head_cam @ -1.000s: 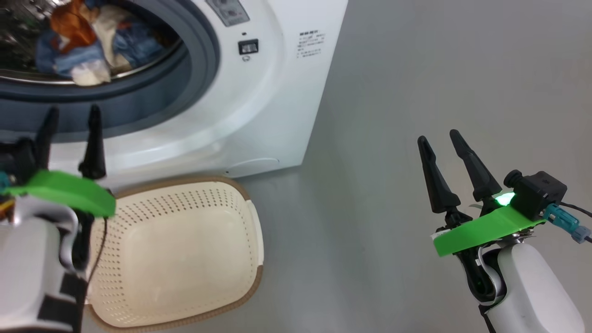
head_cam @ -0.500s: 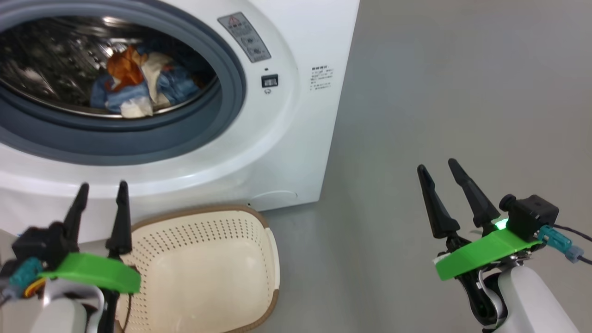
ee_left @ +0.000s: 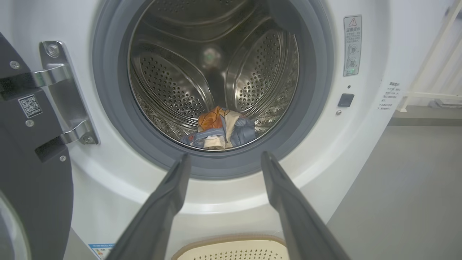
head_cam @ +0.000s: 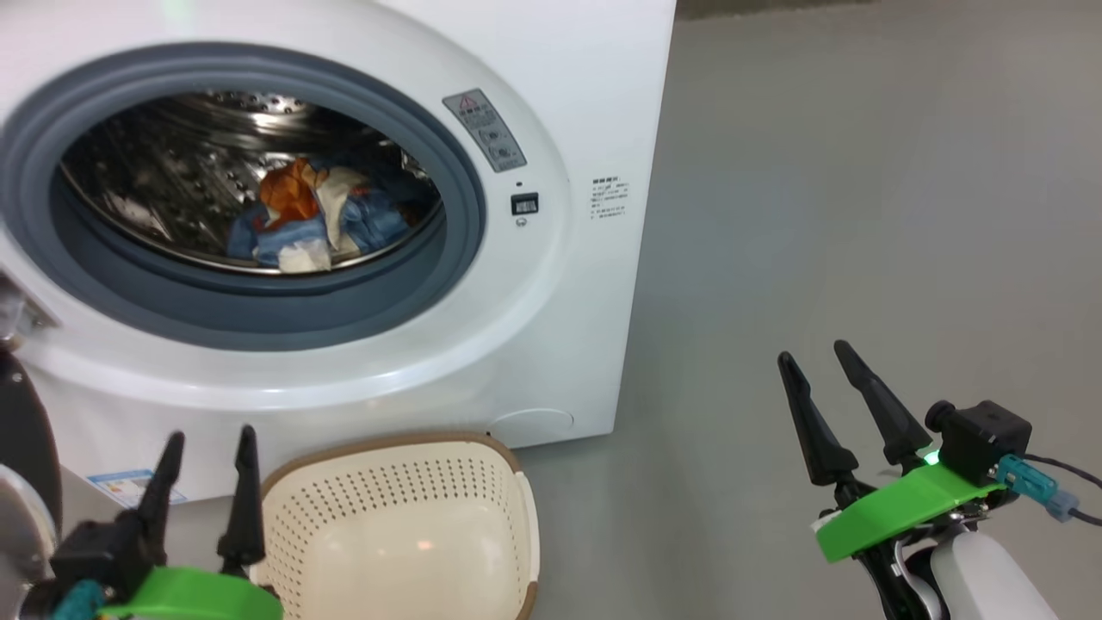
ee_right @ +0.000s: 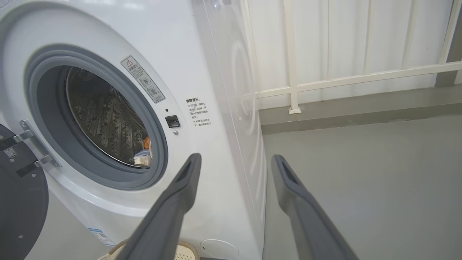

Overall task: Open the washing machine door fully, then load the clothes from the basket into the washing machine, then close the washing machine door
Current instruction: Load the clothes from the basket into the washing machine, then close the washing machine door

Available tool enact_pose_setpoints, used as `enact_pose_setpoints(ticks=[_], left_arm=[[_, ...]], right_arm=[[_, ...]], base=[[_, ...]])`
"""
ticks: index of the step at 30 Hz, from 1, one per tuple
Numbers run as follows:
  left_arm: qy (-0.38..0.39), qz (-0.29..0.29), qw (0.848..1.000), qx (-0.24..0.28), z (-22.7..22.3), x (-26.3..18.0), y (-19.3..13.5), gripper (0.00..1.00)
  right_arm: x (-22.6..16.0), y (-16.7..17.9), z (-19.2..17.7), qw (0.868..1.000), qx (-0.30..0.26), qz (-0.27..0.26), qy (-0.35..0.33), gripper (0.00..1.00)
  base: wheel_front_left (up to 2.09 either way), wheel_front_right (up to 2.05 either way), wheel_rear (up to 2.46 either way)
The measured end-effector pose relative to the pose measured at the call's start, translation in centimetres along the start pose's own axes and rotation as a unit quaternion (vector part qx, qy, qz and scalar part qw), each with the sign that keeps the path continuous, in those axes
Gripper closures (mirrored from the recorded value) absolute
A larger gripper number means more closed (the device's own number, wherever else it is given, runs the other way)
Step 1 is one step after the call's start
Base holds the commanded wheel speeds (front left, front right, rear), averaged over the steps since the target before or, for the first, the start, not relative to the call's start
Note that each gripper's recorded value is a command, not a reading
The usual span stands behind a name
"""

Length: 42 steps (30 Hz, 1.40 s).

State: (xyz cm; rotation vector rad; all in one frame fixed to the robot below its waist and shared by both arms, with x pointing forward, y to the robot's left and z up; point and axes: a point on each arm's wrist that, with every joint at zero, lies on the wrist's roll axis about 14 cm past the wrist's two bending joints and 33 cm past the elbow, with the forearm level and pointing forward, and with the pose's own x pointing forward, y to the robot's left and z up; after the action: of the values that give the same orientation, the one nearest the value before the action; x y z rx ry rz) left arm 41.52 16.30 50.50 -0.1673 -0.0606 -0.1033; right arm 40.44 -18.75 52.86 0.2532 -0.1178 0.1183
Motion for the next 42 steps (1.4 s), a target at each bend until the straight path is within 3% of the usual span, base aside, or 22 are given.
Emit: enact_pose_setpoints(ticks=[14, 42], left_arm=[[-0.017, 0.013, 1.0, -0.017, 1.1, -2.7, -0.2, 0.0], [-0.019, 0.006, 0.999, -0.029, 0.9, -2.5, -0.2, 0.0]], right_arm=[[-0.7, 0.8, 0.6, 1.0, -0.005, 0.015, -0.005, 0.0], [-0.6, 0.6, 0.4, 1.0, -0.005, 0.013, -0.003, 0.0]], base=[[0.0, 0.0, 0.0], [0.0, 0.0, 0.0]])
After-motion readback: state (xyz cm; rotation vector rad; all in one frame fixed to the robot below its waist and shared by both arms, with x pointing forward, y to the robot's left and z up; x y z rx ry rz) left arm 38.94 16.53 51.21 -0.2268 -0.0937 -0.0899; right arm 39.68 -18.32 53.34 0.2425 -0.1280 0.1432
